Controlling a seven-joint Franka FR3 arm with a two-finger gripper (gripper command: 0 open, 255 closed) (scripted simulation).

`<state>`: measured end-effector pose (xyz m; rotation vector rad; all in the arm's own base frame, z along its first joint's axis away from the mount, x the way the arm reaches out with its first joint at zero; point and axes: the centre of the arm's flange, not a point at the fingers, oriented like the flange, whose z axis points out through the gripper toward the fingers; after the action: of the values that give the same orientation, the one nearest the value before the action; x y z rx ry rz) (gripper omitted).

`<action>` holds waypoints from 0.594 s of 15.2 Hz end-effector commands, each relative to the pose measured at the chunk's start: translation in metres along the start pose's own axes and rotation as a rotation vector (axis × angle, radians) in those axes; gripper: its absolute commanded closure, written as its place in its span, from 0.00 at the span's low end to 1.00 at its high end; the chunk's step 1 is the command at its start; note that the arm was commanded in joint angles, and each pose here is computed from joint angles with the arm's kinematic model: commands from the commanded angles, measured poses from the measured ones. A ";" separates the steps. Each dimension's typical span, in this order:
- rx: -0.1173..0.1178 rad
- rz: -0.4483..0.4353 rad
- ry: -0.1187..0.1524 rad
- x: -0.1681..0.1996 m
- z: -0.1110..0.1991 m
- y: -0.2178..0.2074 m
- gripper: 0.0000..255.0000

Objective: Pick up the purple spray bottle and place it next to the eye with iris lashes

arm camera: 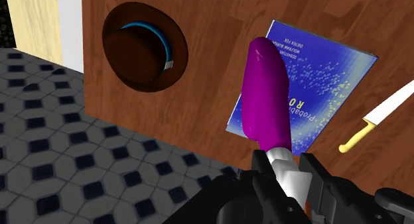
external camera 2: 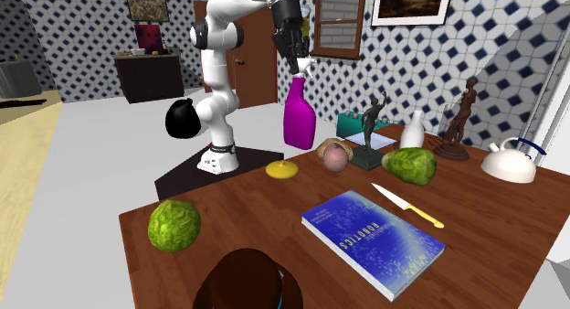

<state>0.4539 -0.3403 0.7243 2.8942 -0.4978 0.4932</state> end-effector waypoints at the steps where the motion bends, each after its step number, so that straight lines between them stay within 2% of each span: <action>1: -0.003 0.001 0.000 -0.010 -0.006 -0.023 1.00; 9: -0.003 0.001 0.000 -0.047 -0.031 -0.119 1.00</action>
<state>0.4442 -0.2236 0.7233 2.8930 -0.4969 0.4916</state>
